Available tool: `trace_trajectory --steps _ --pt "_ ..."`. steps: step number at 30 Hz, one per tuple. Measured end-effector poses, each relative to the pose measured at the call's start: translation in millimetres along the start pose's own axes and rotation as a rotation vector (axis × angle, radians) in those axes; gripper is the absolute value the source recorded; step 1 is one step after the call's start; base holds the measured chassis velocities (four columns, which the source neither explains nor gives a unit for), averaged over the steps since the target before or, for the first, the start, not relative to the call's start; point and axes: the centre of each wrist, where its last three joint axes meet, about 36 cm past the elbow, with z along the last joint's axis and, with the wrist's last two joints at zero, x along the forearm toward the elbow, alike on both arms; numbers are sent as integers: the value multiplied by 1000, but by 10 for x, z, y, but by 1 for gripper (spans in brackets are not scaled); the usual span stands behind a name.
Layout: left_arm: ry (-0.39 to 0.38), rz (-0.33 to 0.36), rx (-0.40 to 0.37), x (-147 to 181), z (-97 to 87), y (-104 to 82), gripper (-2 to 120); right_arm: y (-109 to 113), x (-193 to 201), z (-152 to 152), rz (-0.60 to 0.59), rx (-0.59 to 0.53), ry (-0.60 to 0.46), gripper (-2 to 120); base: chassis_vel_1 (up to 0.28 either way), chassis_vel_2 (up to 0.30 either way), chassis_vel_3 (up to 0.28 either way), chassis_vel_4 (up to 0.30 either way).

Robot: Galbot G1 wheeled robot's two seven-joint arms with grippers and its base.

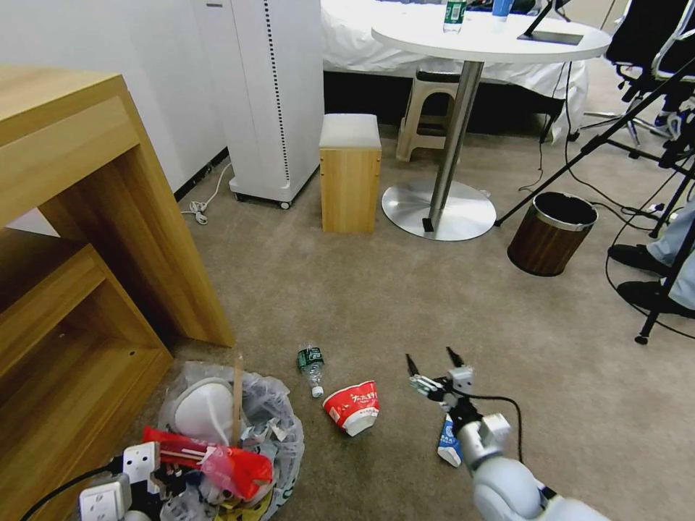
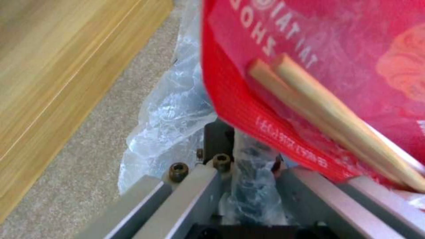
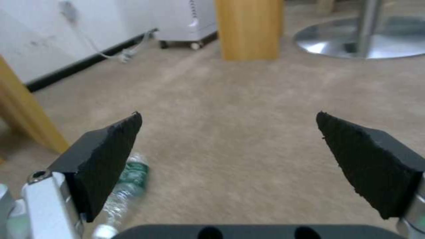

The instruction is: Pick up the trash bin and place the garbage on the floor into it.

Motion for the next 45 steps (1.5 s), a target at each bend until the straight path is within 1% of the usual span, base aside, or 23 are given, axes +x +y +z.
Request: trace_trajectory --steps 1,2,3,5,6,7,9,10,11,12,13,14,15,16,18,19,22,23,25,30,34,45 --pt "2 -5 5 5 13 -1 0 -15 -121 5 -46 -51 28 100 0 0 0 0" --pt "2 -9 9 -4 20 0 0 -38 -245 4 -78 -76 36 100 0 0 0 0" --pt "2 -9 9 -4 20 0 0 -38 -245 4 -78 -76 36 100 0 0 0 0" --pt "7 -20 13 -35 53 7 0 -83 -330 43 -148 -126 89 100 0 0 0 0" --pt "9 -25 12 -52 67 11 0 -185 -337 69 -218 -134 115 100 0 0 0 0" --pt "9 -25 12 -52 67 11 0 -185 -337 69 -218 -134 115 100 0 0 0 0" --pt "10 -28 11 -86 79 13 0 -472 -368 211 -333 -92 134 100 0 0 0 0" --pt "10 -27 10 -98 81 11 0 -566 -394 262 -360 -64 141 100 0 0 0 0" --pt "11 -24 10 -108 84 8 0 -654 -416 318 -370 -35 143 100 0 0 0 0" --pt "11 -24 10 -108 84 8 0 -654 -416 318 -370 -35 143 100 0 0 0 0" --pt "11 -21 12 -125 88 2 0 -730 -468 381 -377 19 127 100 0 0 0 0" --pt "13 -21 14 -133 93 -2 0 -761 -508 394 -374 51 95 100 0 0 0 0" --pt "15 -23 15 -140 108 -3 0 -751 -547 380 -337 70 55 100 0 0 0 0" --pt "15 -23 15 -140 108 -3 0 -751 -547 380 -337 70 55 100 0 0 0 0" --pt "17 -24 19 -142 124 -8 0 -675 -558 304 -282 74 -25 100 0 0 0 0" --pt "17 -24 19 -142 124 -8 0 -675 -558 304 -282 74 -25 100 0 0 0 0" --pt "13 -22 21 -148 112 -10 0 -570 -550 180 -253 107 -139 100 0 0 0 0" --pt "13 -22 21 -148 112 -10 0 -570 -550 180 -253 107 -139 100 0 0 0 0" --pt "12 -22 19 -153 104 -3 0 -535 -563 172 -233 110 -182 100 0 0 0 0" --pt "15 -31 21 -166 114 7 0 -465 -546 225 -219 88 -211 100 0 0 0 0" --pt "16 -31 20 -164 118 7 0 -429 -541 273 -214 90 -215 100 0 0 0 0" --pt "15 -37 18 -158 128 12 0 -333 -550 330 -249 94 -212 100 -13 10 10 -11"
